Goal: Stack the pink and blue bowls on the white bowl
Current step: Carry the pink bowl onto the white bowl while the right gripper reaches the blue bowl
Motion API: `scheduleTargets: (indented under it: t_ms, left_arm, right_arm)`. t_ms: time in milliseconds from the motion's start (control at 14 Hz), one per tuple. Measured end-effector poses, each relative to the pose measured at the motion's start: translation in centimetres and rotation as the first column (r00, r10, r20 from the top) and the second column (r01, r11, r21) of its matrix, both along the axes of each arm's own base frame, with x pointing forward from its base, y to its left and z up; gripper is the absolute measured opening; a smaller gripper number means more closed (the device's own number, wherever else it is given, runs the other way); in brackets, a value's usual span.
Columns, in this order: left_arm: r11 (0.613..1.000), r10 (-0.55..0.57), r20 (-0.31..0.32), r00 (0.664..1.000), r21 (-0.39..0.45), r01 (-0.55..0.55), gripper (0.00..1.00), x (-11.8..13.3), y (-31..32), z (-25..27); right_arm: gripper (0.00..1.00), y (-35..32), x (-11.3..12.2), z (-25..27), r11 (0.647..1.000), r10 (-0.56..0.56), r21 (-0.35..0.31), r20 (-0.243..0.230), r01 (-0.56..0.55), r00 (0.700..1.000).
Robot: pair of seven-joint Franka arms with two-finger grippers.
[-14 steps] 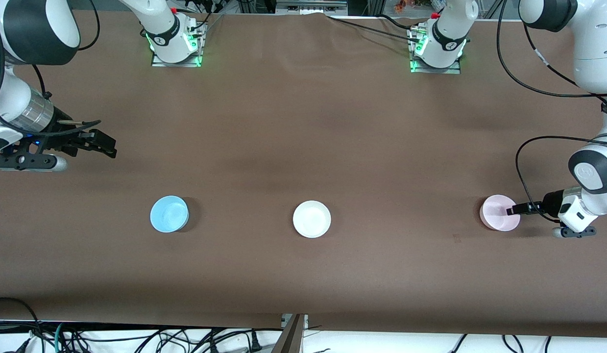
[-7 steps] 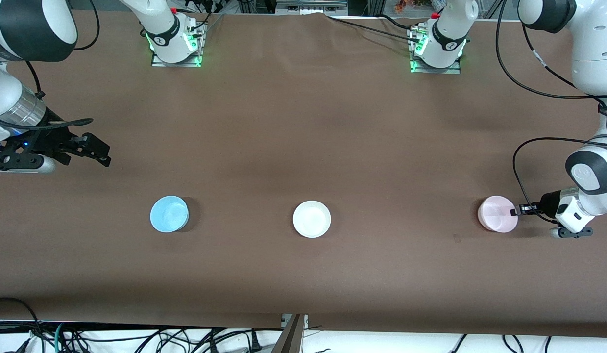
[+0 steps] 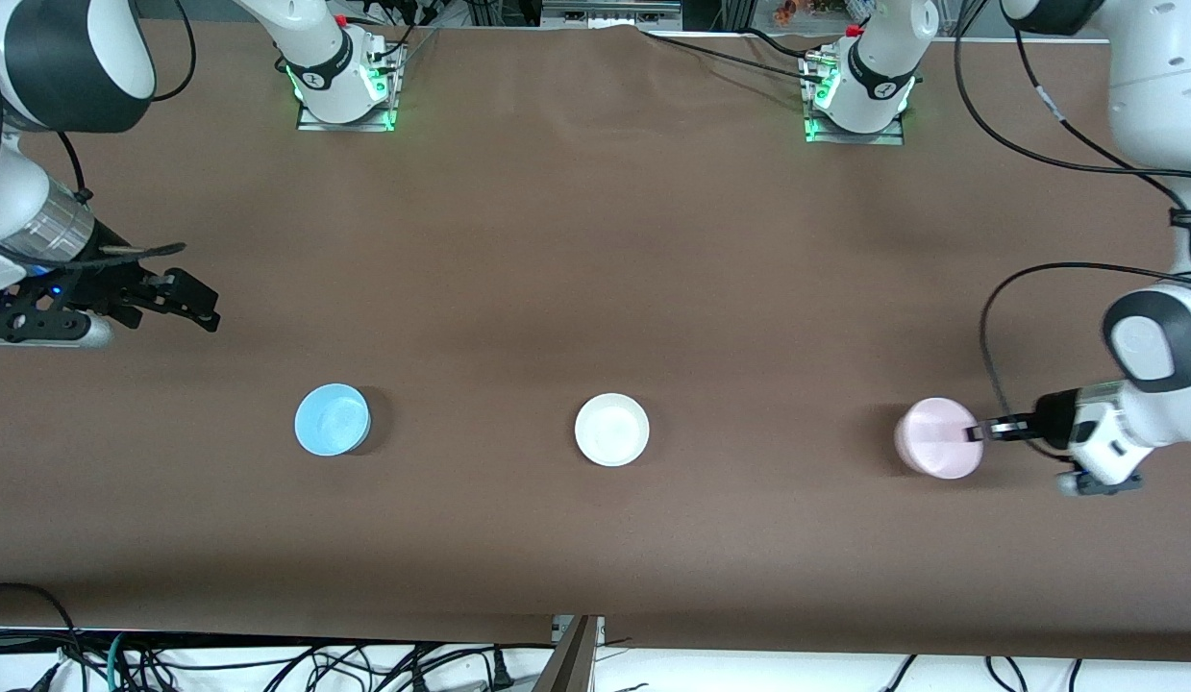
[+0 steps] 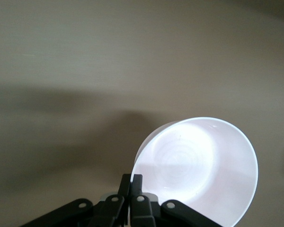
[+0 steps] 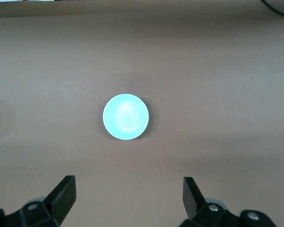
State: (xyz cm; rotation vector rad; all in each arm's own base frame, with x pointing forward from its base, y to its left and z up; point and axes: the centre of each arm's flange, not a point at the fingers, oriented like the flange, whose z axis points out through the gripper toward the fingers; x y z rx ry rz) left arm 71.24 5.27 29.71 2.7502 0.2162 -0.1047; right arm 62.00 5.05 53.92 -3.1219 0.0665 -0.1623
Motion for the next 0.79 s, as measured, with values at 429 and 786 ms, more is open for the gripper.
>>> scheduleTargets:
  t_ms: [429, 786]
  left_arm:
    - [0.994, 0.087, -0.005, 0.996, 0.072, -0.086, 0.03, -0.9, -25.4, 2.1]
    - [0.985, 0.142, 0.074, 0.987, 0.091, -0.148, 0.03, -3.9, -38.8, 1.0]
  right_arm:
    - [1.0, -0.1, 1.8, -4.4, 1.0, 0.007, -0.007, -0.035, -0.007, 0.999]
    - [1.0, -1.2, 4.9, -13.8, 0.999, 0.046, -0.019, -0.063, -0.047, 0.997]
